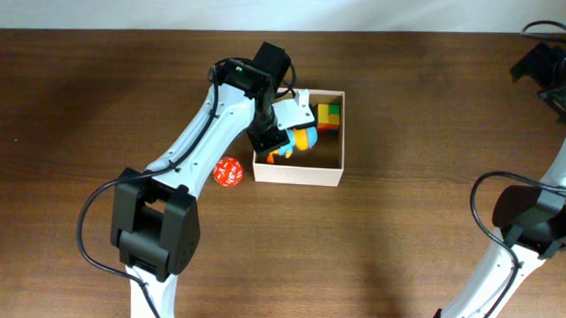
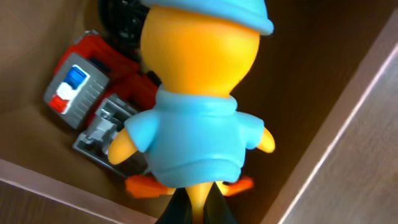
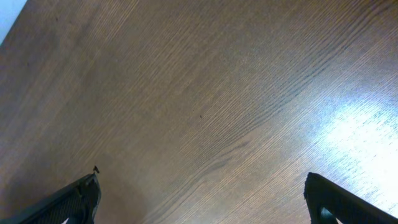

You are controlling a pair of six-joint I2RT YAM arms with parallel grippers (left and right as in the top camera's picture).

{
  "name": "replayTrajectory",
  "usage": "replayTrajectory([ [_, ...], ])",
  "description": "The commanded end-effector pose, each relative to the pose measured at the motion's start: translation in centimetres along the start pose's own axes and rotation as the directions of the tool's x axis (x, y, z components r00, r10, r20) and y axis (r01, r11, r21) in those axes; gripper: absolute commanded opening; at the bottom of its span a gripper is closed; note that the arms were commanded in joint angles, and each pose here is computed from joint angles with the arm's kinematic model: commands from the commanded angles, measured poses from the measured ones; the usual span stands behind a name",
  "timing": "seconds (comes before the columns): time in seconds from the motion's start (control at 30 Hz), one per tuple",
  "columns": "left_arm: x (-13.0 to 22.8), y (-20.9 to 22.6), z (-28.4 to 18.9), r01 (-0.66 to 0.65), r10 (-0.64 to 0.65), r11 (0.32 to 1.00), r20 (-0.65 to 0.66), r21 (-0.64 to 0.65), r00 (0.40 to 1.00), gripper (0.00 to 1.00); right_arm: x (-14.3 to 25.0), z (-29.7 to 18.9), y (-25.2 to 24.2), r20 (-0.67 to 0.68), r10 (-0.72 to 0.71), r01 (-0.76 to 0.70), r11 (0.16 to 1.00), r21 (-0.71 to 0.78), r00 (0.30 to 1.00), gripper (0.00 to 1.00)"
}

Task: Pack container
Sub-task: 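Lower the duck into the box beside the truck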

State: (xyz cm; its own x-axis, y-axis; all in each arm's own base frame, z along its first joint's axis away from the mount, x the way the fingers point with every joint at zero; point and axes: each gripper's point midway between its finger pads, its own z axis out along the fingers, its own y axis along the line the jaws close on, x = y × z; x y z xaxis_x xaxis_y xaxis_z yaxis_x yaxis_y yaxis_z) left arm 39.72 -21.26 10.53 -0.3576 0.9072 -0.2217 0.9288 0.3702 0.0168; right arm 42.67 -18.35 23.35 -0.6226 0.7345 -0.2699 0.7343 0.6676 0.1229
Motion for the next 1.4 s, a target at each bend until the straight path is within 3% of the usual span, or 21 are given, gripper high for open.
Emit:
replayTrajectory([
  [0.0,-0.1,-0.2,-0.3,0.014,-0.014,1.0,0.008,0.019,1.0,0.02,0.1,-0.2,0.2,0.003,-0.004,0.004,1.0,-0.004,1.0,0.99],
  [0.57,0.9,-0.3,-0.3,0.019,-0.018,1.0,-0.037,0.015,0.999,0.02,0.1,-0.2,0.2,0.003,-0.004,0.004,1.0,-0.004,1.0,0.99],
  [1.13,-1.8,3.6,-0.7,0.003,0.007,0.987,0.057,-0.158,0.998,0.02,0.1,-0.2,0.2,0.003,-0.004,0.004,1.0,-0.004,1.0,0.99],
  [1.37,-1.8,3.8,-0.7,0.003,0.007,0.986,0.056,-0.167,0.998,0.02,0.1,-0.2,0.2,0.003,-0.004,0.004,1.0,-0.004,1.0,0.99],
])
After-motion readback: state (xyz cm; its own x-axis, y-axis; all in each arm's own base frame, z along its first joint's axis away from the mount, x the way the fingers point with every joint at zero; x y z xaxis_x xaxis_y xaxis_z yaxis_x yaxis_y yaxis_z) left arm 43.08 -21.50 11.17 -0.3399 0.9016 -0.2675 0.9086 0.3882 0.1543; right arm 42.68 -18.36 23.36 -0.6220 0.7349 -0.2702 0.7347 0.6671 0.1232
